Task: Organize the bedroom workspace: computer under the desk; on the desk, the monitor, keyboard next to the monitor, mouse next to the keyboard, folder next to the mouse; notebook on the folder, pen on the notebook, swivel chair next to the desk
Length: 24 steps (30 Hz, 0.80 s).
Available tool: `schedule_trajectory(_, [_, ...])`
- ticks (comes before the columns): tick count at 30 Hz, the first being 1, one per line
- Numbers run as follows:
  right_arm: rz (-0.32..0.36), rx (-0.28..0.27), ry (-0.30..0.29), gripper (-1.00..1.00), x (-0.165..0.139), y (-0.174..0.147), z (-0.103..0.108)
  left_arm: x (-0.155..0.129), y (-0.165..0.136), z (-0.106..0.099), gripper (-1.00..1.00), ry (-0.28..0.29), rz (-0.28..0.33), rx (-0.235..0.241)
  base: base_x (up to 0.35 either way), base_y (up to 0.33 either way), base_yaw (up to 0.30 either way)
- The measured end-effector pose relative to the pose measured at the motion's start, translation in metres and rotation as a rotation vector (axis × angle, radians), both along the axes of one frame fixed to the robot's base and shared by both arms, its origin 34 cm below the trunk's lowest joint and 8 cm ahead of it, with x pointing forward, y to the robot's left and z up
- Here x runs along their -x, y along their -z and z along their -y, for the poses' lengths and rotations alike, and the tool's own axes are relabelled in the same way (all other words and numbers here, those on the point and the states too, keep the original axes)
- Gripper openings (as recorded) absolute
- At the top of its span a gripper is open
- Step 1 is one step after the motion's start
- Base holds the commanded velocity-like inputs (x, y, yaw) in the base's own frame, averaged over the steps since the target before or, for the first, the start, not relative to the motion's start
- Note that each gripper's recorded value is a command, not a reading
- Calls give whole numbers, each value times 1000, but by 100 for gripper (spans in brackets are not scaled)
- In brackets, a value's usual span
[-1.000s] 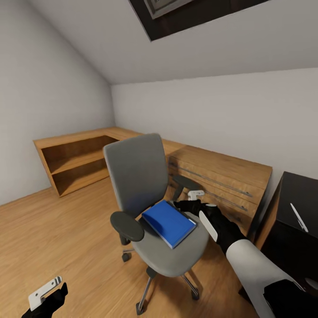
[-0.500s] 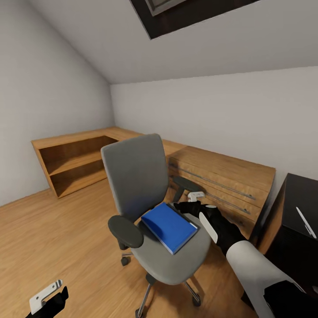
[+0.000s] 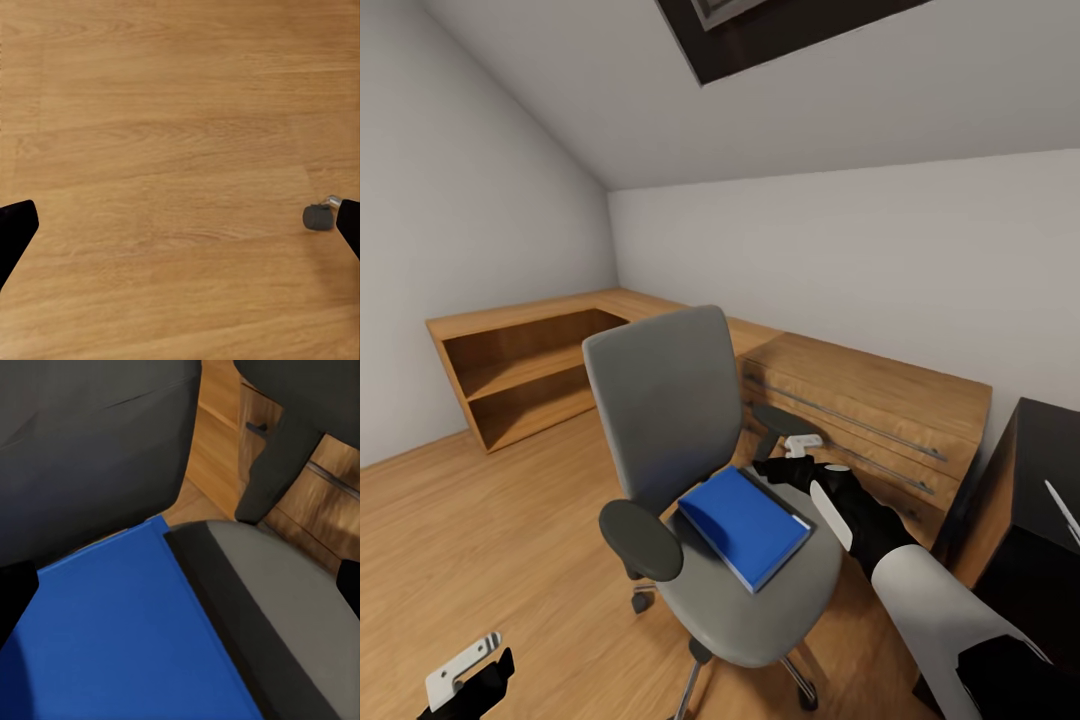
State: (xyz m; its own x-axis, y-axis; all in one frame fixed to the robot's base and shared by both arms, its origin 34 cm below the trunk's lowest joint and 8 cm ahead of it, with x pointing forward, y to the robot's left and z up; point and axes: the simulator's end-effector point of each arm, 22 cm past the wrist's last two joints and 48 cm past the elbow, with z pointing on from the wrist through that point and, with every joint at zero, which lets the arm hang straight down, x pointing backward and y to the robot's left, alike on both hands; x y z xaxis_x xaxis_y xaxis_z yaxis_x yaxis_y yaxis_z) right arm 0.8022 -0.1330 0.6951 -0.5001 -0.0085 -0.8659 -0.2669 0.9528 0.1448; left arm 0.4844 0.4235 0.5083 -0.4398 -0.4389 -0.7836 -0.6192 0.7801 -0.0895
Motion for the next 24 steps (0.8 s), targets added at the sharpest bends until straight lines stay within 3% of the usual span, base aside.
schedule_trajectory(13, [-3, 1, 0, 100, 5, 24, 0, 4, 23, 1, 100, 1, -4, 2, 1, 0, 0])
schedule_trajectory(15, [-3, 1, -1, 100, 6, 28, 0, -5, 5, -4, 100, 7, 23, -13, 0, 0, 0])
schedule_trajectory(17, [-4, 2, -1, 100, 7, 33, -1, -10, -2, 1, 100, 30, 6, 4, 0, 0, 0])
schedule_trajectory(18, [-4, 2, -2, 100, 8, 35, -1, -19, -8, 14, 100, 68, -33, 45, 0, 0, 0])
schedule_trajectory(20, [-5, 2, -2, 100, 9, 39, -1, -36, -17, 29, 100, 104, -51, 97, 0, 0, 0])
schedule_trajectory(24, [-5, 2, -1, 100, 10, 48, -1, -82, -47, 53, 100, 150, 9, 191, 0, 0, 0])
